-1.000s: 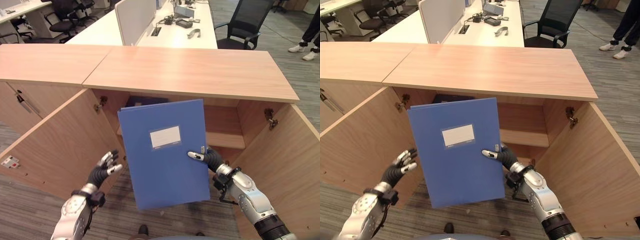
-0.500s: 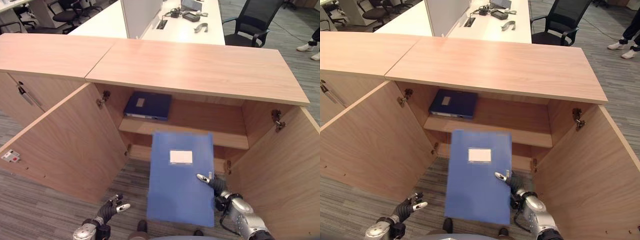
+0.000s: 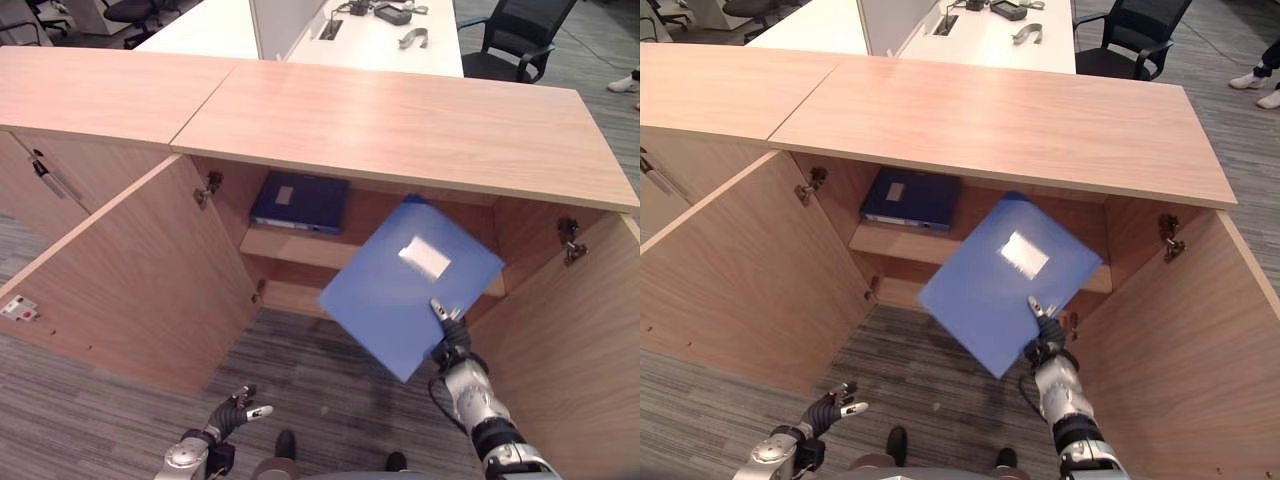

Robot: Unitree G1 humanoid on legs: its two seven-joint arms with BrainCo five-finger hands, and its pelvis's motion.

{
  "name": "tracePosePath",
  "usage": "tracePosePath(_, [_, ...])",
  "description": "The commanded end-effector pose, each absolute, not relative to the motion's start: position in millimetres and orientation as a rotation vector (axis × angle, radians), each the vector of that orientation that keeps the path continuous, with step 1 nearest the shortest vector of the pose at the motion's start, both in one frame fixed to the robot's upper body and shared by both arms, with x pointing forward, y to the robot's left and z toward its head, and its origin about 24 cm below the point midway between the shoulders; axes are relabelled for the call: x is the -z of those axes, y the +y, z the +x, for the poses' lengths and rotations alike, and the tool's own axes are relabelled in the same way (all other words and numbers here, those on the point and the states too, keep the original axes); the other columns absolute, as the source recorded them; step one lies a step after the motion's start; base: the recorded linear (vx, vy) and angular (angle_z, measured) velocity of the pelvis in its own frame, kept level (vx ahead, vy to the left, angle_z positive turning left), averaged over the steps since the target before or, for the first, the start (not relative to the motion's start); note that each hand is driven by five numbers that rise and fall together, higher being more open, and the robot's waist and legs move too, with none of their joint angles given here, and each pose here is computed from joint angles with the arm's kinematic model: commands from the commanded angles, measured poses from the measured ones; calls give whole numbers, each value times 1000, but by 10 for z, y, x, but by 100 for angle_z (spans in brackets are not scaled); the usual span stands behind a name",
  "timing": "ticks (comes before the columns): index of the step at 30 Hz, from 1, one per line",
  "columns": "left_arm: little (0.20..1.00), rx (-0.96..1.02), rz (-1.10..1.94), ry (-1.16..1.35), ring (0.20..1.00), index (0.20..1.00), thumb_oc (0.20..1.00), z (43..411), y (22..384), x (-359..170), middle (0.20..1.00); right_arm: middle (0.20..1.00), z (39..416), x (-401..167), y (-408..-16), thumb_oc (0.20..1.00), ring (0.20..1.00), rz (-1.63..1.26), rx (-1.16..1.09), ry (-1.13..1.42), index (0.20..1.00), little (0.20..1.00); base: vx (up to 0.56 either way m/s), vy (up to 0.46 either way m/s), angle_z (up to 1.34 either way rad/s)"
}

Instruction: Put the empty folder in the office cabinet

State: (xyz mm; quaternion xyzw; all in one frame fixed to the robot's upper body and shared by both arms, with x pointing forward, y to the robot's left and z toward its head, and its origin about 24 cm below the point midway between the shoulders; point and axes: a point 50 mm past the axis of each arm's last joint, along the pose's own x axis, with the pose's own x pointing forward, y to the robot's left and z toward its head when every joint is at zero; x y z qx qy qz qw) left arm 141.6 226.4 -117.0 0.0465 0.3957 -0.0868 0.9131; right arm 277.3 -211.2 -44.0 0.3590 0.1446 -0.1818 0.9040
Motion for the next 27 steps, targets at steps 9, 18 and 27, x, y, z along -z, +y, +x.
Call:
tracePosePath(9, [1000, 202, 202, 814, 1000, 1000, 1000, 1464, 2475, 1107, 1000, 200, 3225, -151, -2464, 200, 200, 970, 528, 1, 200, 200, 147, 31, -15])
tracePosePath(18, [1000, 230, 195, 830, 1000, 1000, 1000, 1469, 2377, 1159, 1000, 200, 3062, -86, -2777, 200, 200, 978, 629, -30, 200, 200, 232, -153, 53])
tracePosePath(27, [1000, 163, 186, 862, 1000, 1000, 1000, 1421, 2390, 1217, 1000, 200, 2895, -28, -2976, 200, 200, 936, 683, -27, 200, 200, 122, -228, 17])
